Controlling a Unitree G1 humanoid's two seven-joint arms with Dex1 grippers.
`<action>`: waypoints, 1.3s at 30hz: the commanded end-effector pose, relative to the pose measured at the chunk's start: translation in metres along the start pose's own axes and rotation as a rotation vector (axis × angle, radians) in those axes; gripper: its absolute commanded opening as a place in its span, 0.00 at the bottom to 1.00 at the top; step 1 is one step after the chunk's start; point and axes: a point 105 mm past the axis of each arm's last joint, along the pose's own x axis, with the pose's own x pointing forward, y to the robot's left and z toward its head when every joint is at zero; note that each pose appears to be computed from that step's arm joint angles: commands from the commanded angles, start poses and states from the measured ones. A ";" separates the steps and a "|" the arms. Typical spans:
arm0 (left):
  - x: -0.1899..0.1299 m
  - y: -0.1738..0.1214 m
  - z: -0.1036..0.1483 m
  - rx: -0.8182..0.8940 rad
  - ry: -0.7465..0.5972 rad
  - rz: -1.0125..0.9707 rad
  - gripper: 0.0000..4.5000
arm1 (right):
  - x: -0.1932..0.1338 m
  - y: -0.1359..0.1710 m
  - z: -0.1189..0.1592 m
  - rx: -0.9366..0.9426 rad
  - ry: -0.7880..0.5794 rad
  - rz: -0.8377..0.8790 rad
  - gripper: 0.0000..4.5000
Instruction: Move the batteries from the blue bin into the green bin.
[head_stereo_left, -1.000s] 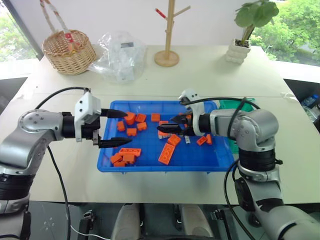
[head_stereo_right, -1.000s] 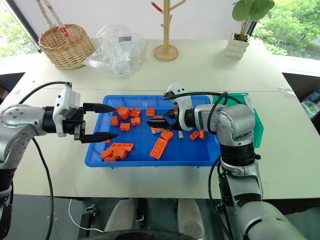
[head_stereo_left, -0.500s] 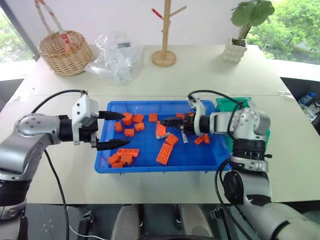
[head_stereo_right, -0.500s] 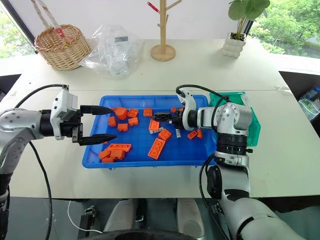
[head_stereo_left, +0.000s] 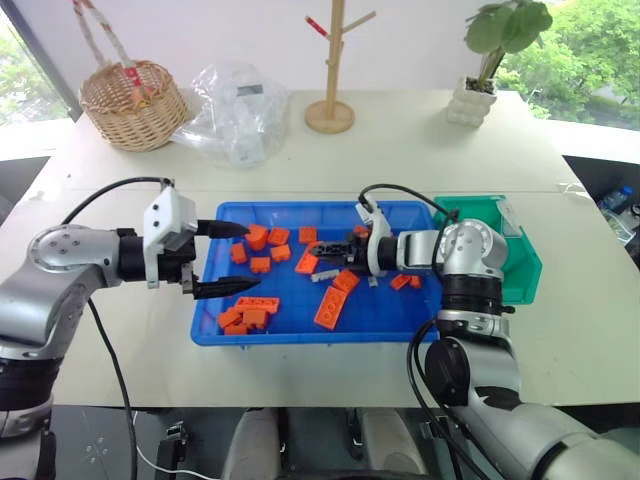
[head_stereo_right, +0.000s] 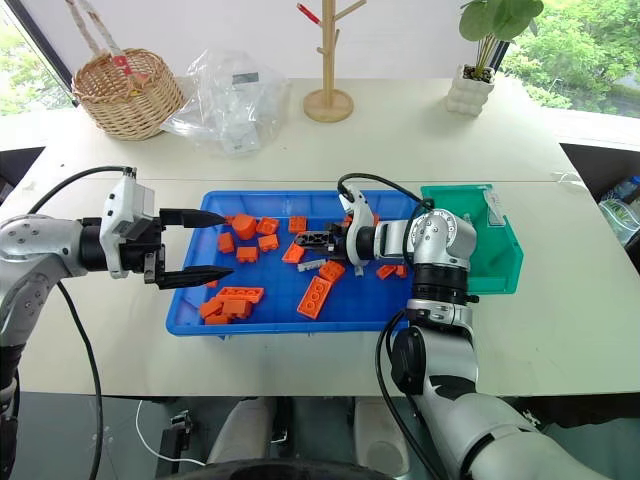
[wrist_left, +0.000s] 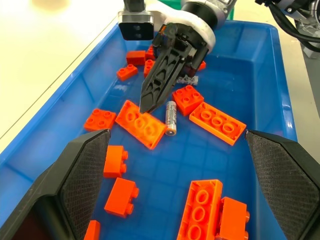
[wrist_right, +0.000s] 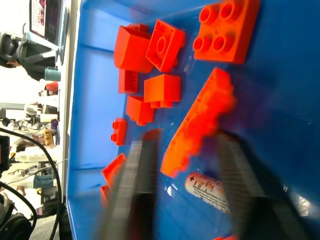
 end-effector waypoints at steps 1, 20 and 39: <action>-0.004 0.003 0.013 0.053 -0.014 0.011 1.00 | 0.007 0.037 0.016 -0.106 -0.034 0.089 0.01; 0.000 0.004 0.014 0.059 -0.021 0.008 1.00 | -0.037 0.029 0.001 -1.406 0.306 -0.071 0.01; 0.004 0.004 0.014 0.065 -0.031 0.001 1.00 | -0.017 0.020 -0.018 -1.310 0.317 -0.031 0.89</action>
